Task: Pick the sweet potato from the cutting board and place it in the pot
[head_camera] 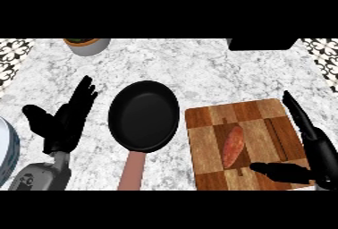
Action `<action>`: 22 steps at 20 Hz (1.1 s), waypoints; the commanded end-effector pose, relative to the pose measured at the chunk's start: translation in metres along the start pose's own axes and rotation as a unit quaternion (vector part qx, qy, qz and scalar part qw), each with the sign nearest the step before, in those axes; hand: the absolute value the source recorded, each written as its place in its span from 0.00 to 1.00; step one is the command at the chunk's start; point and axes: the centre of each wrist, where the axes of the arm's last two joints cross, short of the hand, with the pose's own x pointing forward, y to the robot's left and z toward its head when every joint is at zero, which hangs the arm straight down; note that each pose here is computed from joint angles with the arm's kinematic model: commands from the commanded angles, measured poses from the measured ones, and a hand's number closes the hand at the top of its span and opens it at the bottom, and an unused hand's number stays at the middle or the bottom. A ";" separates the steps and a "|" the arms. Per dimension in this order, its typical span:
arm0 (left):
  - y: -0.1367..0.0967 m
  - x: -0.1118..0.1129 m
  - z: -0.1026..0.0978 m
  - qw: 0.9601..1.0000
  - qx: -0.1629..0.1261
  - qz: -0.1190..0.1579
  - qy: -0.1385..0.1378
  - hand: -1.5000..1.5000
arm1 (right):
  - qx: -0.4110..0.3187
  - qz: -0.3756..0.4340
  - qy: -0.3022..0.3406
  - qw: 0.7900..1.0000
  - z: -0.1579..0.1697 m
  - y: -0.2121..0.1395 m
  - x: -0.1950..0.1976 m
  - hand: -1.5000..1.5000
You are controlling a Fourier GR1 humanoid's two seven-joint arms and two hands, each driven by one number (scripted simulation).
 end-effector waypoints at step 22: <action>-0.010 0.018 0.009 1.000 -0.021 0.011 -0.006 0.50 | 0.205 0.217 0.245 0.922 -0.043 -0.045 0.123 0.00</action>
